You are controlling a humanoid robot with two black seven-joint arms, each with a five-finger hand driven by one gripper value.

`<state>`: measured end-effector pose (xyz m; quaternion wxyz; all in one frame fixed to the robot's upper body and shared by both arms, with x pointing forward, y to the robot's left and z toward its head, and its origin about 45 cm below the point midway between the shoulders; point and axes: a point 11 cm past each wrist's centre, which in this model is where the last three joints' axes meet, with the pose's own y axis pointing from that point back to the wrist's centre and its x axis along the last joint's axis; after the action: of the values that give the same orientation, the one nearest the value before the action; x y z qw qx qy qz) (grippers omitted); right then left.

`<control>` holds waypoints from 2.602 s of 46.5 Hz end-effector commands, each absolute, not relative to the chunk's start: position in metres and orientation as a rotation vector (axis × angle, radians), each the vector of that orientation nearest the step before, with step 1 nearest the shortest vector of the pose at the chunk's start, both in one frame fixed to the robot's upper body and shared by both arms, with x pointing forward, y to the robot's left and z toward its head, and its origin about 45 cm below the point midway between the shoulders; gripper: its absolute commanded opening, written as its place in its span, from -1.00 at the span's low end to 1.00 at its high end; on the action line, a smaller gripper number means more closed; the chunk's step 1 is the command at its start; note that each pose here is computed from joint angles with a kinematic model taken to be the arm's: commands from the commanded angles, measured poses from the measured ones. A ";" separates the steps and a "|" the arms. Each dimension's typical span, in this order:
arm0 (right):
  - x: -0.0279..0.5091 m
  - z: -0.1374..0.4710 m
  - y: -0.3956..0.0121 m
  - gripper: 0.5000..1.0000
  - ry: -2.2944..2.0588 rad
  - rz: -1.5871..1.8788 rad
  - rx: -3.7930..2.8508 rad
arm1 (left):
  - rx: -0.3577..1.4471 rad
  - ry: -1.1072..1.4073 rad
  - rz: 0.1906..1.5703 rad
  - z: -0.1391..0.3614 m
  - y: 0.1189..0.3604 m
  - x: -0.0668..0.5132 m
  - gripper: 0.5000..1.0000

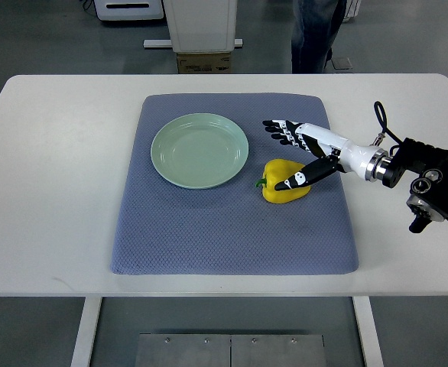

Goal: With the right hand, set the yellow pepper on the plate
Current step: 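Close the right hand fingers around the yellow pepper, then lift the pepper and carry it over the green plate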

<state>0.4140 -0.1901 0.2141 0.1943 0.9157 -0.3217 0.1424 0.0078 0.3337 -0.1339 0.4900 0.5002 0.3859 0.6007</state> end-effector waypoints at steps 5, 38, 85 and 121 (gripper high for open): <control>0.413 0.208 -0.192 0.88 -0.905 0.395 2.553 | 1.215 0.937 1.459 -0.134 0.334 0.008 1.00; 0.407 0.184 -0.193 0.73 -0.909 0.391 2.500 | 1.215 0.937 1.459 -0.134 0.334 0.008 1.00; 0.448 0.226 -0.162 -1.00 -1.123 0.505 2.476 | 1.215 0.937 1.459 -0.134 0.334 0.008 1.00; 0.457 0.214 -0.080 -1.00 -1.121 0.487 2.445 | 1.215 0.937 1.459 -0.134 0.334 0.008 1.00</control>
<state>0.4587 -0.0800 0.2182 0.1944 0.8779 -0.4029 0.1706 0.0076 0.3336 -0.1339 0.4899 0.5003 0.3861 0.6005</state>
